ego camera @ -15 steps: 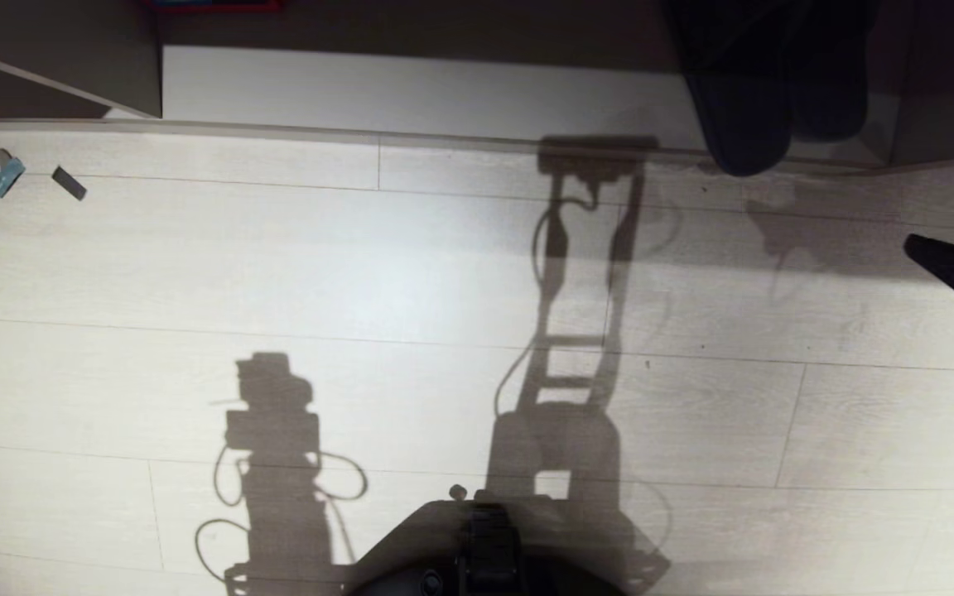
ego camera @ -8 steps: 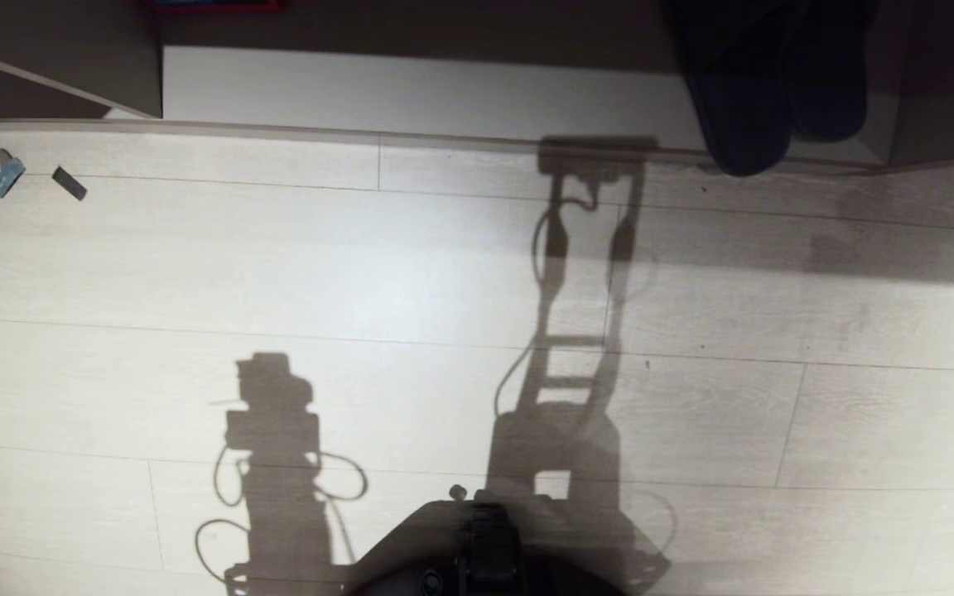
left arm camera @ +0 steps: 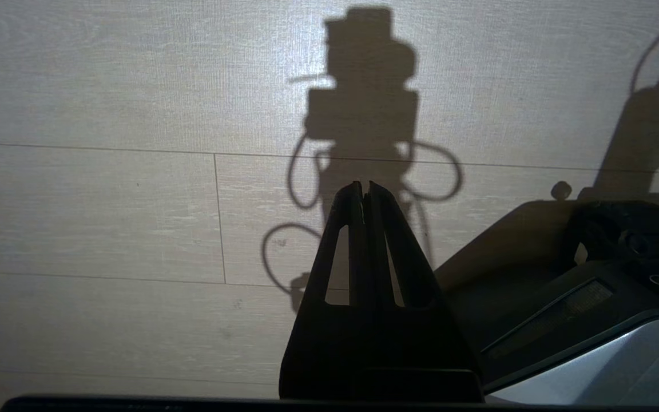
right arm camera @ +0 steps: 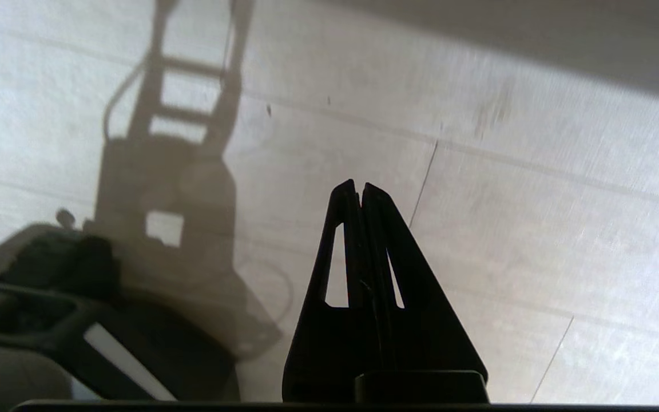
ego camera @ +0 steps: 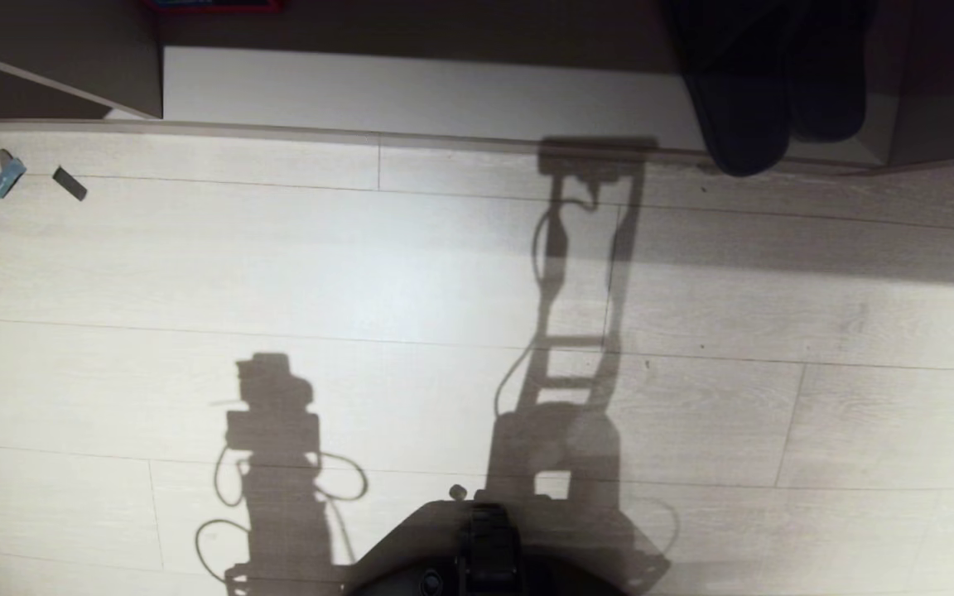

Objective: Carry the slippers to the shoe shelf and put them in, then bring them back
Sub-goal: Pick up the slippers in the shoe cabinet

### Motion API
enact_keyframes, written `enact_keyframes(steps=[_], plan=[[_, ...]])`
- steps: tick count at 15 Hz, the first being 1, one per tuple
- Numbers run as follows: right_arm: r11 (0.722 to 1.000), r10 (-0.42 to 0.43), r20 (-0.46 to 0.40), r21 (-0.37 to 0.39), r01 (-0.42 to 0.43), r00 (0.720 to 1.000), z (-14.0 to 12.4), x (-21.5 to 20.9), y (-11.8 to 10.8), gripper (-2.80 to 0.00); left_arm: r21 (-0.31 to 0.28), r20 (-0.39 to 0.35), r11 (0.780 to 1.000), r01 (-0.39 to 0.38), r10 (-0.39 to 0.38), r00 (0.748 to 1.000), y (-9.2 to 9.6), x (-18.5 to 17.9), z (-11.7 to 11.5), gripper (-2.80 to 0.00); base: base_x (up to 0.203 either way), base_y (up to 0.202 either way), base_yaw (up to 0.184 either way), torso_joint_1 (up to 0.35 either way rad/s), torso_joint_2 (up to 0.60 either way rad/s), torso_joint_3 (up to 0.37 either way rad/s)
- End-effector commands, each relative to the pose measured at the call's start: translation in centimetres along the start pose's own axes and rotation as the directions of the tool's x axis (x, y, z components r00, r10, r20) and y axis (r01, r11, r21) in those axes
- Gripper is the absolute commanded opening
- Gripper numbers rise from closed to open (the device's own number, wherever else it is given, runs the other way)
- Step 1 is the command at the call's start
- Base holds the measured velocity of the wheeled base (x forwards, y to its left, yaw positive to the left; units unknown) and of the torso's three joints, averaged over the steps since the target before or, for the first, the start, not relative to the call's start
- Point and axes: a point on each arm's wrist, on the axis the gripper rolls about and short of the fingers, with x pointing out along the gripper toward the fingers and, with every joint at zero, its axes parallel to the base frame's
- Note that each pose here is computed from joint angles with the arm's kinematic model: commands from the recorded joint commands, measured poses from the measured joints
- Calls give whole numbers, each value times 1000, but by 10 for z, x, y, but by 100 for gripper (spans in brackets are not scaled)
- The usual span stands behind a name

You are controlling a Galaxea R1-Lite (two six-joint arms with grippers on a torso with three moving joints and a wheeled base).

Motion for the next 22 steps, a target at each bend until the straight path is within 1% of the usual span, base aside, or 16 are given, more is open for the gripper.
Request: enact_keyframes(steps=[1, 3, 4, 5, 6, 8, 22], plan=[[1000, -9, -39, 4, 9, 999, -32, -1, 4, -280, -1, 0, 1000, 0, 0, 1000, 0, 0, 0, -280, 0, 0, 0, 0, 0, 0], [1000, -18, -52, 18, 19, 999, -55, -1, 7, -280, -2, 0, 1000, 0, 0, 1000, 0, 0, 0, -280, 0, 0, 0, 0, 0, 0], [999, -41, -68, 26, 43, 997, -59, -1, 7, -280, -1, 0, 1000, 0, 0, 1000, 0, 0, 0, -280, 0, 0, 0, 0, 0, 0], [998, -42, -116, 32, 46, 992, -64, -2, 7, -280, -2, 0, 1000, 0, 0, 1000, 0, 0, 0, -280, 0, 0, 0, 0, 0, 0], [998, -43, -129, 49, 50, 991, -65, -2, 7, -280, -2, 0, 1000, 0, 0, 1000, 0, 0, 0, -280, 0, 0, 0, 0, 0, 0], [997, -44, -126, 53, 51, 991, -65, -2, 7, -280, -4, 0, 1000, 0, 0, 1000, 0, 0, 0, -280, 0, 0, 0, 2, 2, 79], [997, -42, -124, 54, 49, 991, -64, -2, 7, -280, -5, 0, 1000, 0, 0, 1000, 0, 0, 0, -280, 0, 0, 0, 2, 2, 193]])
